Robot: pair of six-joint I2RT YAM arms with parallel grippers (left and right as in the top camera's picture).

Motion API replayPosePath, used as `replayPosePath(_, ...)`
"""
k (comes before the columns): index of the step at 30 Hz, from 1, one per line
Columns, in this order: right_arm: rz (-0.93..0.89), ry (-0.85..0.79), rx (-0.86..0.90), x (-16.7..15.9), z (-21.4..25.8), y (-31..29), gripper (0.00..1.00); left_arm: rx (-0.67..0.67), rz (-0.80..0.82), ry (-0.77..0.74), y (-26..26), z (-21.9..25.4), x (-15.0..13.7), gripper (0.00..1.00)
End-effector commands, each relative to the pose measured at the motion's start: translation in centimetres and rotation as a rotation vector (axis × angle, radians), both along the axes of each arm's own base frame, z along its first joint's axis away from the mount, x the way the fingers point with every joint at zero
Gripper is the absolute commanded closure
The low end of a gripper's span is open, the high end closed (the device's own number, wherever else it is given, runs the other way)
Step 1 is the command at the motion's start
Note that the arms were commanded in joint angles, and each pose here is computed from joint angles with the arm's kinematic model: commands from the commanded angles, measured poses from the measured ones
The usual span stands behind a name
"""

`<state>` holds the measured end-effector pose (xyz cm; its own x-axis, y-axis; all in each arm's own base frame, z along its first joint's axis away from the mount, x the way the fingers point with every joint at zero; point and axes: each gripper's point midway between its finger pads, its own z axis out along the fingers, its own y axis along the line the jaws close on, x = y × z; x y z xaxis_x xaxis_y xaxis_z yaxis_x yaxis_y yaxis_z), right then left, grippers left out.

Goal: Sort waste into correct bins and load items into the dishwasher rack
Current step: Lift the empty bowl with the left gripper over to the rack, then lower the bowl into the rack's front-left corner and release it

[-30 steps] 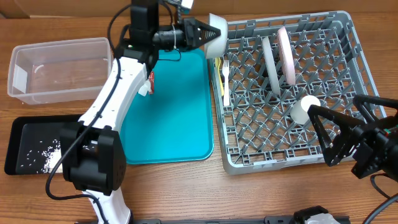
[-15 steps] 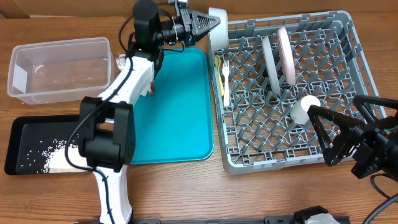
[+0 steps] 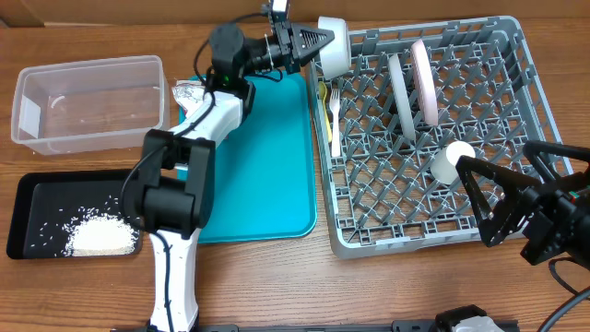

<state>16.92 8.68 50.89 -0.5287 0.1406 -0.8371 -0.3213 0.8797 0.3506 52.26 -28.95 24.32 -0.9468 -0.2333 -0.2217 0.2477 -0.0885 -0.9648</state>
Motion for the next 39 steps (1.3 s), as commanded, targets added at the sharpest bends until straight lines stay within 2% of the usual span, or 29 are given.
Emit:
replayPosePath(1, -0.006, -0.008, -0.002, 0.0, 0.1, -0.1, 0.0, -0.044, 0.003, 0.077, -0.1, -0.9, 0.5, 0.95)
replayPosePath(7, -0.006, -0.008, -0.002, 0.0, 0.1, -0.1, 0.0, -0.07, -0.009, 0.078, -0.2, -2.6, 0.5, 0.96)
replayPosePath(10, -0.006, -0.008, -0.002, 0.0, 0.1, -0.1, 0.0, -0.104, -0.008, 0.027, -0.5, -1.9, 0.0, 0.96)
replayPosePath(22, -0.006, -0.008, -0.002, 0.0, 0.1, -0.1, 0.0, -0.142, 0.035, 0.015, -2.1, -1.5, 0.1, 0.96)
replayPosePath(35, -0.006, -0.008, -0.002, 0.0, 0.1, -0.1, 0.0, -0.134, 0.097, 0.029, -2.7, -2.3, 1.1, 0.95)
replayPosePath(39, -0.006, -0.008, -0.002, 0.0, 0.1, -0.1, 0.0, -0.094, 0.119, 0.083, -2.9, -4.2, 1.6, 0.95)
